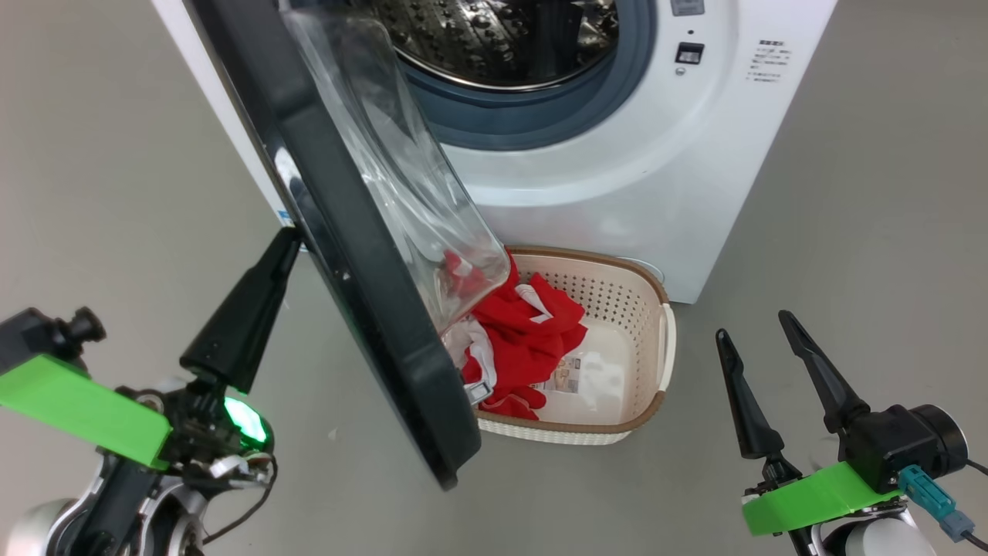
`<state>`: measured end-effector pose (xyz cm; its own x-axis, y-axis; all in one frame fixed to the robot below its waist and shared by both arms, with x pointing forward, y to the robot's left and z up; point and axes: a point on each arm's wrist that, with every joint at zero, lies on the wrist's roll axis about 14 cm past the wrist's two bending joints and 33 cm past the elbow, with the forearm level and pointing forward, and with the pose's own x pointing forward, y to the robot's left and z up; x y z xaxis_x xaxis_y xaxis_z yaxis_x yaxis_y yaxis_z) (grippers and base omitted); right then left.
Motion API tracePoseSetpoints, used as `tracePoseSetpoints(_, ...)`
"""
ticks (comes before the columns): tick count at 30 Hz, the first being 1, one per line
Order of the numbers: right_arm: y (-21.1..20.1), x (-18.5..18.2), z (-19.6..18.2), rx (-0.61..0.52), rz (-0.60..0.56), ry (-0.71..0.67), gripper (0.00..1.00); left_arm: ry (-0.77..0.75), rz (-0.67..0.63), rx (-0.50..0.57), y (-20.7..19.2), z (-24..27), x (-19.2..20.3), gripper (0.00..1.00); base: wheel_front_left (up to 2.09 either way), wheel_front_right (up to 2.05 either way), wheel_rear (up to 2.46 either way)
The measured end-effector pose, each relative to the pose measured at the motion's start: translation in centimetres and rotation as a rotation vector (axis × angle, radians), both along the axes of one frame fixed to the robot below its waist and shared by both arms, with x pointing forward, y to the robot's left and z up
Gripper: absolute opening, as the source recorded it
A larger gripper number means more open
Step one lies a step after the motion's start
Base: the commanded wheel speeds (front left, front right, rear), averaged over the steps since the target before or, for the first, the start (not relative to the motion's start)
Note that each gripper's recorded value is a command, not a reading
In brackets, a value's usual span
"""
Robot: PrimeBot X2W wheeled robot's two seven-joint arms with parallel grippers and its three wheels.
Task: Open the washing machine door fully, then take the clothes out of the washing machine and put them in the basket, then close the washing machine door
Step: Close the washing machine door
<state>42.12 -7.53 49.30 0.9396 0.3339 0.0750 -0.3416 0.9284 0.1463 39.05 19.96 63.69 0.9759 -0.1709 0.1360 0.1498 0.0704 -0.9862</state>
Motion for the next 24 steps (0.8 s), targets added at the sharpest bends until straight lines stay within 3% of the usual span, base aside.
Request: tracePoseSetpoints(24, -4.5, 0.2, -0.1, -0.011, -0.126, 0.002, 1.00, 0.027, -0.173, -0.044, -5.9, -1.5, 4.1, 0.00, 0.00, 0.00, 0.00)
